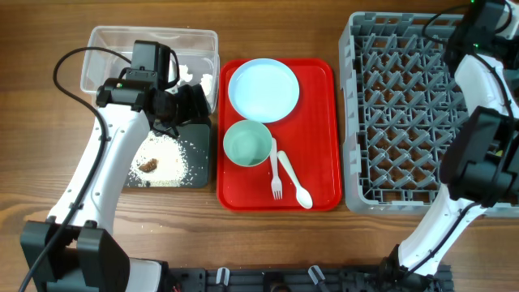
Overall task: Sort waste into correct bins and load items into the dishwasher rack
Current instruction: 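Release the bowl in the rack and raise the right gripper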
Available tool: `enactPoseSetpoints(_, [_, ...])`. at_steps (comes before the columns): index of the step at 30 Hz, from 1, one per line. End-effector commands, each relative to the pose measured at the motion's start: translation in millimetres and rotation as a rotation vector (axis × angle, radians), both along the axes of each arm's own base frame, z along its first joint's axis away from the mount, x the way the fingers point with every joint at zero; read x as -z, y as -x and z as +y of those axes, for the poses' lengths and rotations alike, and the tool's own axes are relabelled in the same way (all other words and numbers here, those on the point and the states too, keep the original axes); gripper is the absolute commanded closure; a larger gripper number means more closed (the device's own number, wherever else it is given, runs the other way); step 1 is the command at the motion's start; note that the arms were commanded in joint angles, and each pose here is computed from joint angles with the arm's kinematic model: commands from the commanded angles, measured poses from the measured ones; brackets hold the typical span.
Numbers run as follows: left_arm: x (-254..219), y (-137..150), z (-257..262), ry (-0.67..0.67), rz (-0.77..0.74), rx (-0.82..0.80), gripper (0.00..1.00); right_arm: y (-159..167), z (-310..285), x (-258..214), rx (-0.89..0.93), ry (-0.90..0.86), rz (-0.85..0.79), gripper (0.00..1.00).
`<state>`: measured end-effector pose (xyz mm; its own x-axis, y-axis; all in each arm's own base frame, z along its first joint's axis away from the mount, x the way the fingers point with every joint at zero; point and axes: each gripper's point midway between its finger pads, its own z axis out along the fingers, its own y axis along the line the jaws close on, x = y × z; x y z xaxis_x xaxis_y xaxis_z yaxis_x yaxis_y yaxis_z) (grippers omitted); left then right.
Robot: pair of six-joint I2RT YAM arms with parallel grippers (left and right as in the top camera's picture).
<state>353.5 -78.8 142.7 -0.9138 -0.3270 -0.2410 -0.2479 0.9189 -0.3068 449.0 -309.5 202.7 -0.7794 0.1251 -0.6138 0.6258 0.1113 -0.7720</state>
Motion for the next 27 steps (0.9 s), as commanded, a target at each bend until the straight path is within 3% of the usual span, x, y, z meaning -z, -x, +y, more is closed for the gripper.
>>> enactPoseSetpoints(1, [-3,1,3,-0.009,-0.008,-0.002,0.14,21,-17,-8,0.112,0.06,0.089,0.96])
enactPoseSetpoints(13, [-3,2,3,-0.01,-0.004,-0.002,0.14,21,-20,34,0.048,-0.01,0.153,0.96])
enactPoseSetpoints(21, [-3,2,3,-0.01,-0.004,-0.002,0.14,-8,11,40,-0.062,-0.027,0.141,0.96])
enactPoseSetpoints(22, [-3,2,3,-0.01,-0.004,-0.002,0.14,-10,14,40,-0.069,-0.026,0.142,0.94])
enactPoseSetpoints(24, [-3,2,3,-0.01,-0.004,-0.002,0.14,-16,25,40,-0.09,-0.023,0.145,0.76])
enactPoseSetpoints(27, [-3,2,3,-0.01,-0.004,-0.002,0.14,-23,38,39,-0.11,-0.017,0.149,0.72])
